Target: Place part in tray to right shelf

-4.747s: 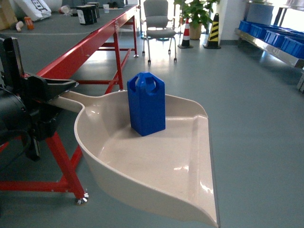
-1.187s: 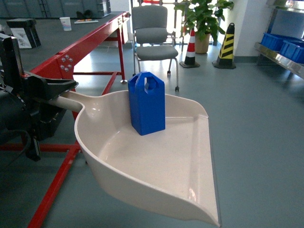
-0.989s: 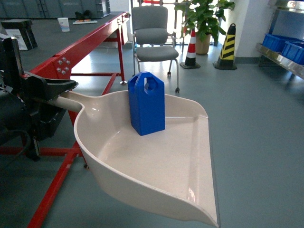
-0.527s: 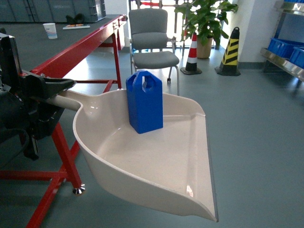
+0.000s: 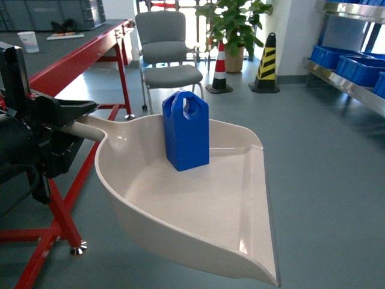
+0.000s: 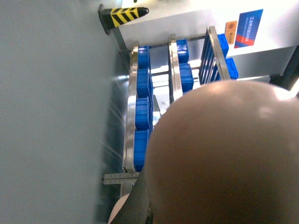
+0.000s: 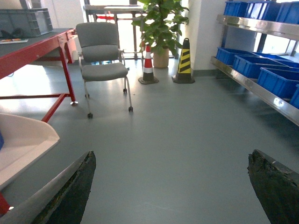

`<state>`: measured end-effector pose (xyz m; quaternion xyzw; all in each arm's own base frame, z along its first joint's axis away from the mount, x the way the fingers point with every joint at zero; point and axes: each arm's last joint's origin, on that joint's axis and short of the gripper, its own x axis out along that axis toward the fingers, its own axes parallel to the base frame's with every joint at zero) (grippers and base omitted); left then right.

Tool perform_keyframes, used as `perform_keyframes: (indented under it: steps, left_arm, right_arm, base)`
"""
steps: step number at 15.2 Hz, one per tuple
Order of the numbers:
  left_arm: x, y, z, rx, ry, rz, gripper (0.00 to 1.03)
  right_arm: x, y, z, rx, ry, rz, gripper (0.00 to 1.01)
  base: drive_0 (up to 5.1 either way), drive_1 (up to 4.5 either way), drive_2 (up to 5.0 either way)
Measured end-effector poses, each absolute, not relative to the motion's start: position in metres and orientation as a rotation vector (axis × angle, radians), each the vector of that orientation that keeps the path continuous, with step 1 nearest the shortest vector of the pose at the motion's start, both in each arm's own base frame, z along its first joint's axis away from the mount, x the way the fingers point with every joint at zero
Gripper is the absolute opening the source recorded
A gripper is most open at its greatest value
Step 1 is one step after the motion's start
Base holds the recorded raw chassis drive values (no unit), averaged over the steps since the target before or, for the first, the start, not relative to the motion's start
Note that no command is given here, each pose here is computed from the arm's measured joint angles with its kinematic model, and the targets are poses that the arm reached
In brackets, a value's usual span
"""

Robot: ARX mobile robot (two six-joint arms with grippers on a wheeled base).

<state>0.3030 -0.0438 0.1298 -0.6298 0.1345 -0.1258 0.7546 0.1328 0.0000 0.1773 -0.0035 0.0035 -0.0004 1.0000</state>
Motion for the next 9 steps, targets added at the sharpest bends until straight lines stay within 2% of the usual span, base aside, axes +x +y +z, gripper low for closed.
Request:
perform_keyframes:
  steps: [9]
  left_arm:
    - [0.3028,-0.0446,0.1298,-1.374,0.298,-0.28,0.15]
  right_arm:
    - [0.1328,0.0,0.1774,-0.007,0.007,-0.001,0.98]
  base:
    - [-1.6,-1.57,-1.6]
